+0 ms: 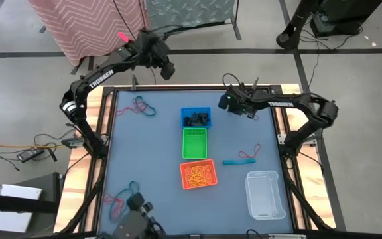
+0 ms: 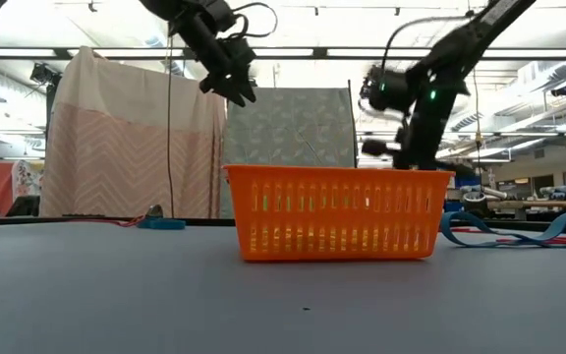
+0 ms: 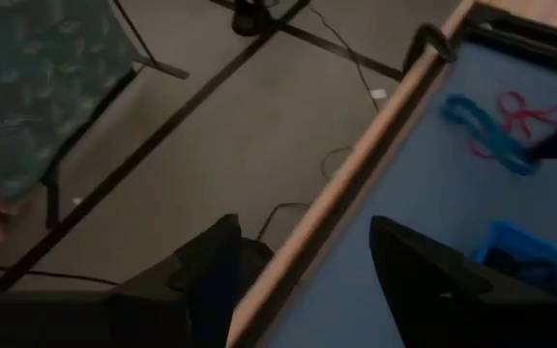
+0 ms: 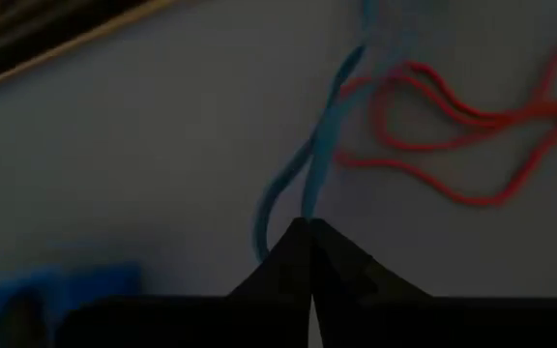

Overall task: Sort rubber bands into baskets
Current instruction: Put the blue rubber band into the transparent bin

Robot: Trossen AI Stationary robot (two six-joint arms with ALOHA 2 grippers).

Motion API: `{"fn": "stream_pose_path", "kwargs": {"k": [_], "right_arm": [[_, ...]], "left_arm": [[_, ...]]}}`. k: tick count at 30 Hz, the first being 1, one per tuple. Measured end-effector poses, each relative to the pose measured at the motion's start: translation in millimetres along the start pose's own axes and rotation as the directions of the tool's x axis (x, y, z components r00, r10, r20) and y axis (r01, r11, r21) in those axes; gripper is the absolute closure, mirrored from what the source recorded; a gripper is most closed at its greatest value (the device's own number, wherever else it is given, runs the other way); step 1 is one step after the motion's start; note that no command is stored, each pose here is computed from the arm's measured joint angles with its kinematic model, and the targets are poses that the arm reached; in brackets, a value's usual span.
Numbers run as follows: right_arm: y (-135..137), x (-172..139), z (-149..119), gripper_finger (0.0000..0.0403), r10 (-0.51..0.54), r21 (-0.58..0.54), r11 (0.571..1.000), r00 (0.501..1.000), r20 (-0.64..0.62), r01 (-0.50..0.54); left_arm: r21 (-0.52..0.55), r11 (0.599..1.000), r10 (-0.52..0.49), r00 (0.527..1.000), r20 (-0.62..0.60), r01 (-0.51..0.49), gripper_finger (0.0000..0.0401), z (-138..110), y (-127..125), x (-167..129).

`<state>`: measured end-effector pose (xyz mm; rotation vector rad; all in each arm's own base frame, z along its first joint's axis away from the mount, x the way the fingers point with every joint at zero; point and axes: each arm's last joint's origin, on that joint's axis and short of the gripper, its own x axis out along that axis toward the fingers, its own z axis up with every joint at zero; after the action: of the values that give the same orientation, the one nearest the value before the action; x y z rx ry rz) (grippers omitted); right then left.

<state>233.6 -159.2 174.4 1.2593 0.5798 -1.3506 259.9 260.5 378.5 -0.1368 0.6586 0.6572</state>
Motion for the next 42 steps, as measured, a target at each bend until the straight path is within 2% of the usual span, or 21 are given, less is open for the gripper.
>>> {"fn": "stream_pose_path", "kwargs": {"k": [3, 5, 6, 8, 11, 13, 17, 19, 20, 22, 24, 26, 29, 31, 34, 37, 42], "right_arm": [[6.1, -27.9, -5.6, 0.0396, 0.116, -0.138, 0.984, 0.993, 0.016, -0.113], [13.5, -50.4, -13.4, 0.0396, 0.253, -0.227, 0.942, 0.967, -0.008, -0.248], [17.1, -62.0, -18.7, 0.0397, 0.324, -0.270, 0.908, 0.945, -0.037, -0.322], [22.7, -84.0, -31.9, 0.0398, 0.447, -0.343, 0.825, 0.890, -0.093, -0.450], [28.8, -116.3, -51.8, 0.0399, 0.611, -0.422, 0.657, 0.769, -0.188, -0.625], [28.9, -135.1, -64.4, 0.0400, 0.676, -0.450, 0.539, 0.685, -0.272, -0.712], [14.8, -169.6, -87.4, 0.0400, 0.692, -0.430, 0.356, 0.543, -0.476, -0.830], [2.6, -185.8, -98.4, 0.0400, 0.662, -0.396, 0.298, 0.487, -0.570, -0.868], [-4.5, -193.4, -103.6, 0.0400, 0.641, -0.370, 0.288, 0.465, -0.611, -0.883], [-19.2, -209.1, -113.7, 0.0401, 0.601, -0.294, 0.289, 0.412, -0.686, -0.911], [-34.6, -222.7, -123.0, 0.0401, 0.550, -0.212, 0.327, 0.368, -0.750, -0.921], [-50.6, -234.1, -133.4, 0.0401, 0.487, -0.146, 0.388, 0.337, -0.806, -0.910], [-73.4, -243.2, -149.1, 0.0401, 0.368, -0.117, 0.508, 0.338, -0.866, -0.853], [-88.3, -243.7, -159.5, 0.0401, 0.258, -0.158, 0.588, 0.369, -0.893, -0.794], [-107.1, -240.3, -172.3, 0.0401, 0.097, -0.267, 0.665, 0.435, -0.895, -0.697], [-122.7, -232.5, -180.3, 0.0401, -0.057, -0.401, 0.711, 0.522, -0.851, -0.578], [-140.0, -216.1, -182.0, 0.0400, -0.255, -0.580, 0.749, 0.670, -0.698, -0.319]], "left_arm": [[-0.026, 0.999, -0.025, 1.000, 0.017, 0.025, 0.0171, -1.3, 14.6, -1.2], [-0.044, 0.997, -0.066, 0.997, 0.026, 0.067, 0.0171, -2.7, 21.8, -2.1], [-0.056, 0.994, -0.088, 0.996, 0.031, 0.089, 0.0171, -3.3, 25.0, -2.6], [-0.081, 0.988, -0.126, 0.991, 0.042, 0.129, 0.0171, -3.9, 28.6, -3.5], [-0.106, 0.981, -0.159, 0.986, 0.056, 0.165, 0.0172, -3.3, 29.2, -4.1], [-0.121, 0.977, -0.169, 0.983, 0.072, 0.177, 0.0172, -1.8, 28.4, -4.1], [-0.139, 0.971, -0.185, 0.979, 0.088, 0.196, 0.0172, 1.1, 21.6, -3.7], [-0.145, 0.968, -0.193, 0.976, 0.096, 0.206, 0.0172, 2.7, 17.8, -3.4], [-0.145, 0.967, -0.198, 0.975, 0.098, 0.211, 0.0172, 3.4, 15.4, -3.3], [-0.139, 0.965, -0.207, 0.973, 0.099, 0.220, 0.0172, 4.3, 11.2, -3.0], [-0.133, 0.964, -0.217, 0.971, 0.099, 0.229, 0.0172, 4.9, 7.0, -2.7], [-0.126, 0.963, -0.226, 0.969, 0.099, 0.237, 0.0172, 5.6, 3.1, -2.4], [-0.118, 0.962, -0.237, 0.967, 0.098, 0.247, 0.0172, 6.3, -1.9, -2.1], [-0.113, 0.961, -0.243, 0.965, 0.098, 0.253, 0.0172, 6.7, -4.5, -2.0], [-0.108, 0.960, -0.250, 0.963, 0.096, 0.260, 0.0172, 7.1, -7.8, -1.9], [-0.103, 0.959, -0.255, 0.962, 0.096, 0.264, 0.0172, 7.4, -10.1, -1.8], [-0.100, 0.958, -0.258, 0.961, 0.095, 0.268, 0.0172, 7.5, -11.8, -1.7]]}}
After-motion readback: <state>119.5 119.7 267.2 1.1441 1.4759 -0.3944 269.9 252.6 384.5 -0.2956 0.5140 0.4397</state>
